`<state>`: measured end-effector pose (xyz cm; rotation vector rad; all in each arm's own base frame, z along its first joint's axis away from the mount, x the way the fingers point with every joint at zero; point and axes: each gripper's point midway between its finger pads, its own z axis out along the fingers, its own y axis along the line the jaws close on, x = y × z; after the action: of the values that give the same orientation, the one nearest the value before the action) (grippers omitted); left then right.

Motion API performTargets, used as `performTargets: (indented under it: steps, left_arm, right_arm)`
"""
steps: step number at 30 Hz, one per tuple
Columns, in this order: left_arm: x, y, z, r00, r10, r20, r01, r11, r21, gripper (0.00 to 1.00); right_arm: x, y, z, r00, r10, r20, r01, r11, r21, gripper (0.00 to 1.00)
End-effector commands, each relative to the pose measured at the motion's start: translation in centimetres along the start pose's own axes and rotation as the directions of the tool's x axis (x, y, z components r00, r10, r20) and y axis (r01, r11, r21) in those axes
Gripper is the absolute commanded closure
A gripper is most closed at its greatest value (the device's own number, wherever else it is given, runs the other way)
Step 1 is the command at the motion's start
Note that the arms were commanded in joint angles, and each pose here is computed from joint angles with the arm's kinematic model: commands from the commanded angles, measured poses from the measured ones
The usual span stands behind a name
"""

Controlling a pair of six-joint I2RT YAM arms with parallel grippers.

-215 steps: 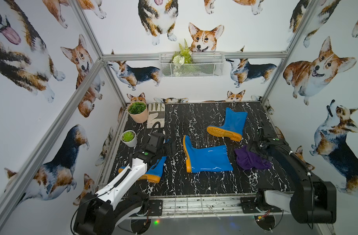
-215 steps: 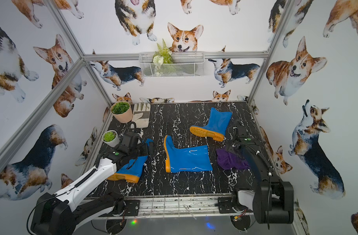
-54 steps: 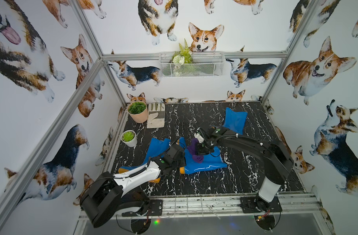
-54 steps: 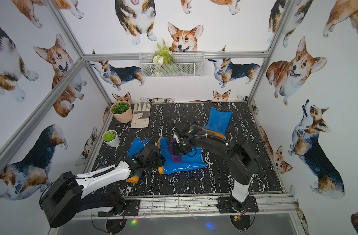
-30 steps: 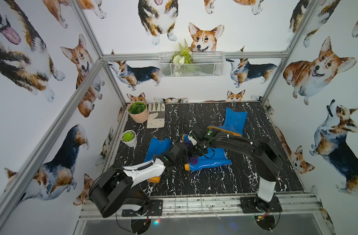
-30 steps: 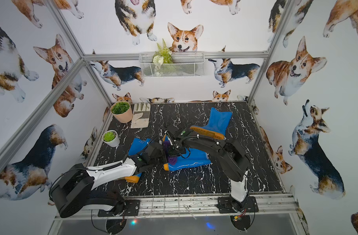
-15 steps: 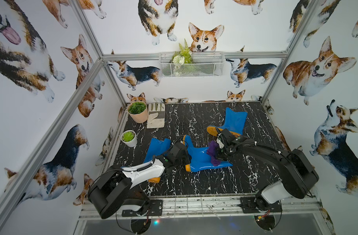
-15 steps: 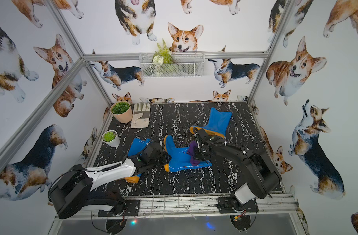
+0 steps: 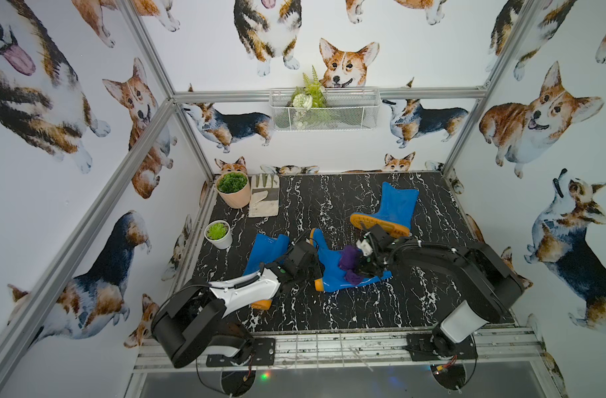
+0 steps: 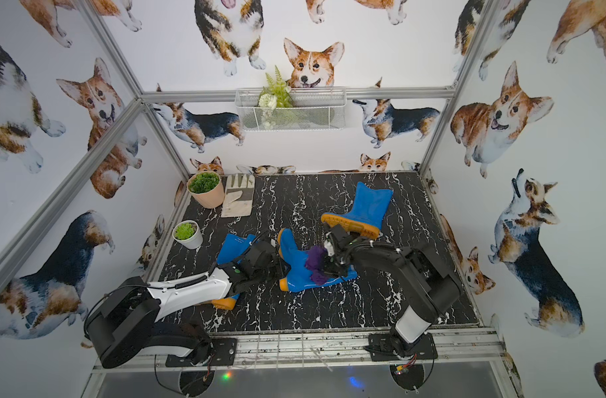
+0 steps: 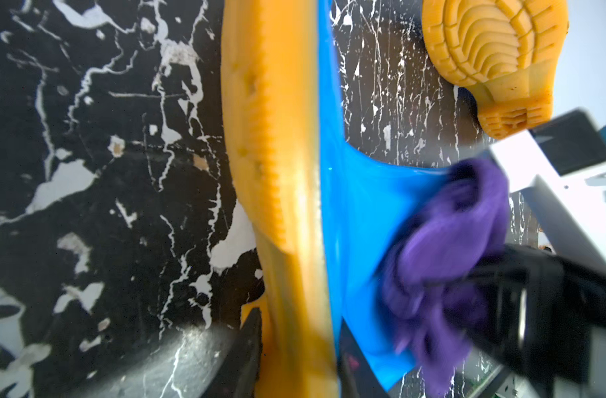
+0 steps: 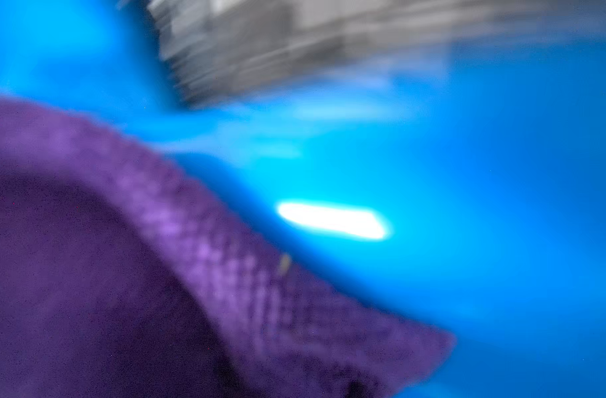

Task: Wipe the rubber boots with a cloth
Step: Wipe the dirt off the rubber boot.

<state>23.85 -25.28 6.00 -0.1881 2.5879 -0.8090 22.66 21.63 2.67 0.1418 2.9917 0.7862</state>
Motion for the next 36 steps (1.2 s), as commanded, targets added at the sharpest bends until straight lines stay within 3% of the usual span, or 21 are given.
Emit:
performTargets:
  steps: [1,3,6,9,11,13,16,20,23,28,31,36]
  left_arm:
    - [-0.9,-0.9,-0.3,0.999,-0.023,0.030,0.022,0.999,0.033,1.00]
    - [-1.0,-1.1,-0.3,0.999,-0.020,0.029,0.019,0.999,0.033,1.00]
    - [-1.1,-1.3,-0.1,1.000,-0.015,0.023,0.015,0.999,0.032,1.00]
    - [-1.3,-1.6,0.2,1.000,-0.019,0.019,0.018,0.999,0.038,1.00]
    - [-1.4,-1.9,0.3,1.000,-0.019,0.014,0.019,0.999,0.039,1.00]
    - [-1.5,-2.0,0.3,1.000,-0.020,0.010,0.020,0.999,0.036,1.00]
    - [-1.8,-2.2,0.0,1.000,-0.001,0.008,0.000,1.000,0.031,1.00]
    - [-2.4,-2.0,-1.1,0.999,0.015,0.047,-0.016,1.000,0.016,1.00]
    - [-3.4,-1.4,-2.2,0.994,-0.007,0.112,0.008,1.000,-0.007,1.00]
    - [-3.9,-1.5,-3.2,0.993,-0.015,0.114,0.015,1.000,0.005,1.00]
    - [-3.7,-2.2,-2.7,0.998,-0.049,0.028,0.047,0.998,0.042,1.00]
    - [-3.4,-3.3,-2.4,0.975,-0.149,-0.162,0.160,0.986,0.055,1.00]
  right_arm:
    - [-0.2,-3.9,-3.7,0.996,0.064,0.055,-0.069,0.994,0.086,1.00]
    - [-0.7,-2.8,-5.2,0.996,0.028,0.085,-0.035,0.996,0.082,1.00]
    - [-1.0,2.8,-5.7,0.990,-0.063,0.126,0.061,0.998,0.018,1.00]
    - [0.3,10.0,-3.7,0.974,-0.195,0.118,0.203,0.977,-0.068,1.00]
    - [2.0,13.0,-0.7,0.965,-0.261,0.023,0.262,0.960,-0.102,1.00]
    - [2.6,12.5,1.3,0.961,-0.273,-0.043,0.270,0.961,-0.064,1.00]
    - [2.3,8.6,2.7,0.978,-0.195,-0.080,0.194,0.981,-0.024,1.00]
    - [0.2,-0.2,0.0,0.996,0.084,-0.030,-0.085,0.996,-0.041,1.00]
    - [-0.7,-4.0,-4.0,0.986,0.155,0.056,-0.154,0.988,-0.025,1.00]
    - [-1.6,-0.7,-10.2,0.968,-0.006,0.251,0.004,1.000,0.012,1.00]
    - [-0.9,4.3,-12.1,0.910,-0.204,0.361,0.197,0.979,0.055,1.00]
    - [2.6,10.9,-8.5,0.792,-0.498,0.354,0.472,0.866,0.163,1.00]
